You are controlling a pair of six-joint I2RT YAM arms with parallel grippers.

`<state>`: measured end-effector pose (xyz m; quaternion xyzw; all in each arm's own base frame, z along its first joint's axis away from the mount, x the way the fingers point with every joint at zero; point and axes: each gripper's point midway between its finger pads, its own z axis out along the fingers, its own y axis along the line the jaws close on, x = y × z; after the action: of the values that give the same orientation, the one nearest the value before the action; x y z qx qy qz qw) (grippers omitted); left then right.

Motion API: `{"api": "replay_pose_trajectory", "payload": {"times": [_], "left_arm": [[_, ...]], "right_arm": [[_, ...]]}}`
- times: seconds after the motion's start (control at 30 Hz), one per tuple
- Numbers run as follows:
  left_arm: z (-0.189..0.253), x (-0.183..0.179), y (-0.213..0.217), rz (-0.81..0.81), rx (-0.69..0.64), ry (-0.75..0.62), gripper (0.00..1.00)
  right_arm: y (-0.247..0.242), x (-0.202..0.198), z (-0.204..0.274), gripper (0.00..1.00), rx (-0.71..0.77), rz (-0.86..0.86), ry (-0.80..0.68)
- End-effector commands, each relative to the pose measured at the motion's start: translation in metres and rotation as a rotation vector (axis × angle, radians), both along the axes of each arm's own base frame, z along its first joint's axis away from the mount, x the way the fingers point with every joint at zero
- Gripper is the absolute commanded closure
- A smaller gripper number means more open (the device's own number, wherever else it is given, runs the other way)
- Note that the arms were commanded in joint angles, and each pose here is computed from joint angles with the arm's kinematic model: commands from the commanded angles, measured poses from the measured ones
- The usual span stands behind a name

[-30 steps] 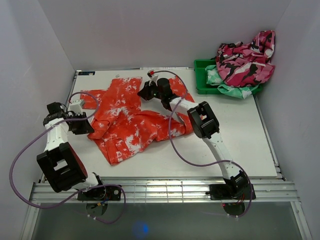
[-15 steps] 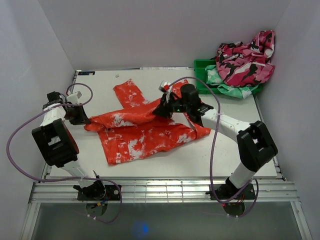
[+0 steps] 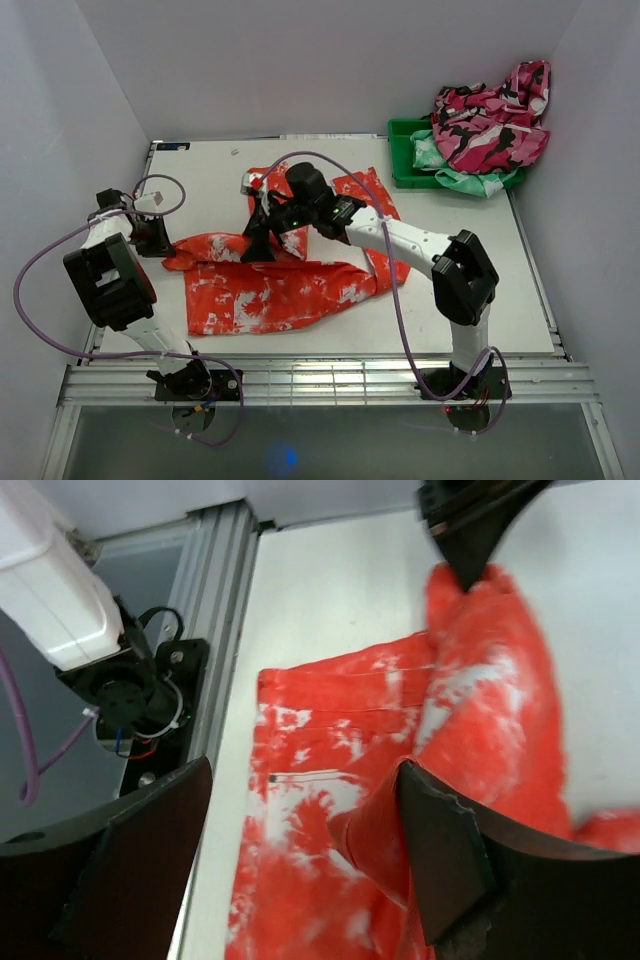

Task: Fold and stack the trousers
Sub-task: Flatten the trousers out

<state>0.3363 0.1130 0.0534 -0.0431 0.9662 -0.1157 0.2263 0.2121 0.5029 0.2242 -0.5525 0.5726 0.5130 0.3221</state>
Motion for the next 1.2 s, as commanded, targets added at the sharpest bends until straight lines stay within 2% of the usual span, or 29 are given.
{"api": "replay_pose_trajectory", "payload": {"times": [0.0,0.03,0.07,0.1,0.17,0.2,0.4,0.47,0.5,0.53,0.6,0.67,0.8,0.9,0.97,1.07,1.17], "left_arm": [[0.014,-0.002,0.005,-0.013,0.056,-0.05,1.0],[0.014,-0.002,0.004,-0.019,0.049,-0.053,1.0],[0.014,-0.001,0.003,-0.023,0.044,-0.055,1.0],[0.013,-0.001,0.002,-0.025,0.041,-0.054,1.0],[0.011,-0.001,0.001,-0.026,0.032,-0.051,1.0],[0.009,0.0,0.001,-0.027,0.028,-0.046,1.0],[0.004,0.0,0.002,-0.028,0.029,-0.038,1.0],[0.002,-0.001,0.002,-0.03,0.029,-0.033,1.0],[0.002,0.0,0.003,-0.029,0.03,-0.032,1.0],[0.002,0.0,0.002,-0.029,0.026,-0.03,1.0],[0.002,0.001,0.0,-0.029,0.008,-0.032,1.0],[0.002,0.001,-0.003,-0.024,-0.012,-0.029,1.0],[0.006,0.002,-0.009,-0.02,-0.046,-0.03,1.0],[0.01,0.002,-0.011,-0.019,-0.059,-0.035,1.0],[0.016,0.004,-0.012,-0.013,-0.067,-0.05,1.0],[0.022,0.009,-0.012,-0.009,-0.077,-0.06,1.0],[0.027,0.012,-0.012,-0.007,-0.083,-0.063,1.0]], "right_arm": [[-0.035,0.062,0.049,0.19,0.085,-0.126,0.02],[-0.043,0.085,0.047,0.2,0.09,-0.189,0.032],[-0.064,0.126,0.05,0.2,0.106,-0.303,0.059],[-0.07,0.15,0.034,0.2,0.09,-0.346,0.091],[-0.089,0.202,0.036,0.21,0.093,-0.47,0.078],[-0.09,0.219,0.015,0.21,0.07,-0.491,0.083],[-0.093,0.31,-0.01,0.18,0.086,-0.736,-0.039],[-0.092,0.33,-0.018,0.18,0.096,-0.803,-0.056],[-0.088,0.339,-0.044,0.17,0.072,-0.818,-0.037],[-0.084,0.348,-0.034,0.16,0.103,-0.829,-0.057],[-0.078,0.358,-0.065,0.15,0.079,-0.86,-0.046],[-0.072,0.362,-0.078,0.08,0.086,-0.889,-0.057],[-0.065,0.368,-0.13,0.06,0.046,-0.939,-0.061],[-0.059,0.382,-0.13,0.06,0.08,-1.001,-0.041],[-0.053,0.384,-0.128,0.08,0.087,-1.024,-0.055],[-0.038,0.374,-0.125,0.2,0.088,-0.974,-0.073],[-0.038,0.362,-0.134,0.23,0.044,-0.971,0.049]]}}
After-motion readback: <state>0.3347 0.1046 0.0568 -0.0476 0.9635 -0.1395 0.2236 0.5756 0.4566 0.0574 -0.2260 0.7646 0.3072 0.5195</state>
